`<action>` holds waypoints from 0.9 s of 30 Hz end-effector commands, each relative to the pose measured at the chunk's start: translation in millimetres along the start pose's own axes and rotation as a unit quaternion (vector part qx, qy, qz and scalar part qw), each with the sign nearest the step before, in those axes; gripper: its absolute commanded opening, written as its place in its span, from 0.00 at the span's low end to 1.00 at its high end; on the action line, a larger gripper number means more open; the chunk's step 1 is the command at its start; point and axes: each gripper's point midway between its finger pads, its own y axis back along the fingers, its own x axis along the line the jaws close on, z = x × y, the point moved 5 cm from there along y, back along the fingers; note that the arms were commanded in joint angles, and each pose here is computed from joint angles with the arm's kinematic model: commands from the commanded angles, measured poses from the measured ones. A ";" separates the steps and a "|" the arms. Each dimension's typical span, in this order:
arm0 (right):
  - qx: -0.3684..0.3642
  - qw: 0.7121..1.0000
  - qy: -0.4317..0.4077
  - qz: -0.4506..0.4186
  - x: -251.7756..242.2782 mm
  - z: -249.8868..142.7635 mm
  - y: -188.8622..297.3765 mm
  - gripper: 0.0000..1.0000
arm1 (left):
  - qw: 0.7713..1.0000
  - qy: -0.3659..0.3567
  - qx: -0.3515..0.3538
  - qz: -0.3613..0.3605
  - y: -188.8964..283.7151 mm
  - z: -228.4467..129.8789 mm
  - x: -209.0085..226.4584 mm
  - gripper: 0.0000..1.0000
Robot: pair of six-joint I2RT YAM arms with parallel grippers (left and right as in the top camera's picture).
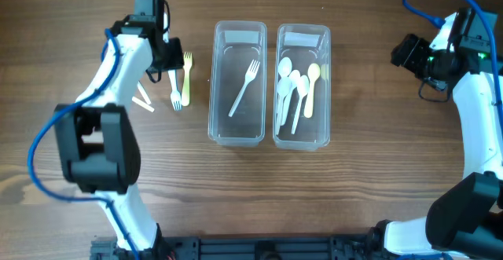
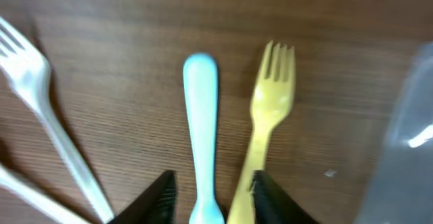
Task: Pack container
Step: 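Grasp the blue fork with the left gripper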
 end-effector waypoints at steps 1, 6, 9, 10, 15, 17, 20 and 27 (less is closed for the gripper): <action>0.008 1.000 0.002 -0.009 -2.5 -2.6 -5.9 0.87 | 0.998 0.035 0.045 0.015 -36.3 -16.3 5.2 0.33; 0.008 1.000 0.002 -0.009 -2.5 -2.5 -5.9 0.87 | 0.997 0.059 0.033 0.021 -46.0 -14.2 6.4 0.32; 0.008 1.000 0.002 -0.009 -2.5 -2.6 -5.9 0.87 | 0.997 0.060 0.016 0.041 -52.4 -9.7 11.1 0.38; 0.008 1.000 0.002 -0.009 -2.5 -2.6 -5.9 0.87 | 0.997 0.061 0.008 0.039 -55.0 -6.4 11.9 0.41; 0.011 1.000 0.002 -0.010 -2.9 -3.9 -5.9 0.87 | 0.997 0.061 0.024 0.042 -57.3 -12.6 13.3 0.41; 0.013 1.000 0.001 -0.011 -3.2 -4.8 -5.9 0.86 | 0.997 0.044 0.041 0.045 -59.6 -20.5 14.6 0.40; 0.013 1.000 0.001 -0.011 -3.1 -4.7 -5.9 0.87 | 0.997 0.038 0.058 0.032 -62.7 -28.1 11.6 0.36; 0.015 1.000 0.001 -0.011 -3.3 -5.5 -5.8 0.86 | 0.989 0.029 0.141 0.017 -60.8 -59.3 8.5 0.30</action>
